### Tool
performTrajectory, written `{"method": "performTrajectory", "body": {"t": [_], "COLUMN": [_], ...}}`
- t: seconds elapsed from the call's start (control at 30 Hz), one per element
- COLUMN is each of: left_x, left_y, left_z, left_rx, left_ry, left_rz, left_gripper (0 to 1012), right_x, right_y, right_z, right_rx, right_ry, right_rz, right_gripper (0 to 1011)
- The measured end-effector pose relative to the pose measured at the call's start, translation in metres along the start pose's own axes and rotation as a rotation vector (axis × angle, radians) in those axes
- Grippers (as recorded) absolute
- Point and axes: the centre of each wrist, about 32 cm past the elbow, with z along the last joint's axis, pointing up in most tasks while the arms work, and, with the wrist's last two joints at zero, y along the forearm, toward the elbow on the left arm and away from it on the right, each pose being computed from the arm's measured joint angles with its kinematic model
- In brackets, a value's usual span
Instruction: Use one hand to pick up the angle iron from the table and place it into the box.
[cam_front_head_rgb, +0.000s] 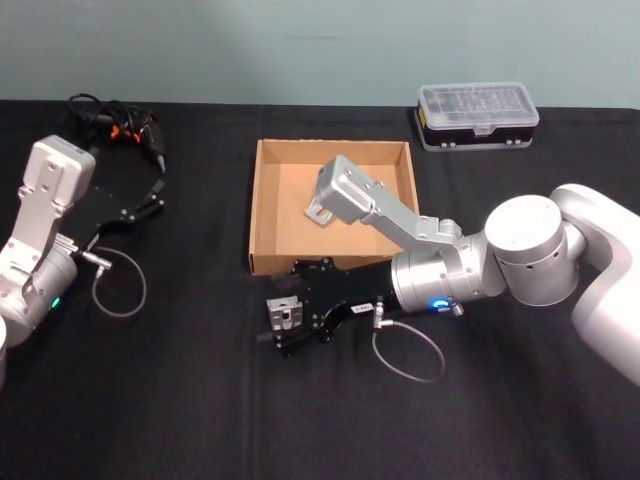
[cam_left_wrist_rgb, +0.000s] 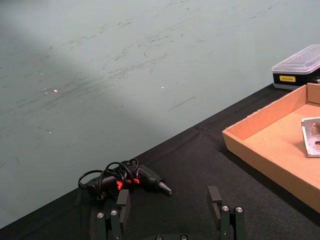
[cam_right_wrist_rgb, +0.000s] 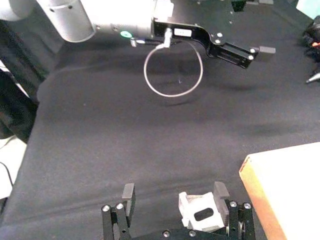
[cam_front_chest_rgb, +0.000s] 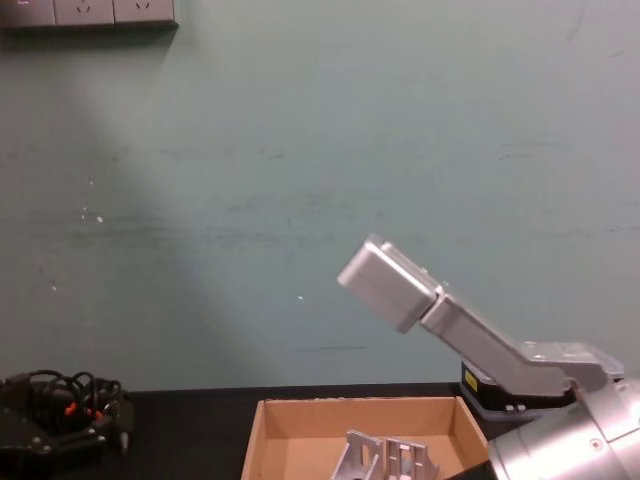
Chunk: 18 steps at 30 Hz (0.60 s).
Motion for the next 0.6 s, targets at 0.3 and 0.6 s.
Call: {"method": "performTrajectory", "body": {"t": [0.3,0.6], "left_x": [0.0,0.0], "left_y": [0.0,0.0], "left_z": [0.0,0.0], "left_rx": [0.0,0.0], "left_ry": [0.0,0.0], "left_rz": [0.0,0.0], "left_gripper": [1011,1011], "right_x": [0.003,0.006], "right_y": [0.008,0.015], "right_z": [-0.002,-0.005], "right_rx": [-0.037,-0.063], "right_ry": [0.006,0.009], "right_rz": [-0.02,-0.035], "right_gripper": [1002,1002]}}
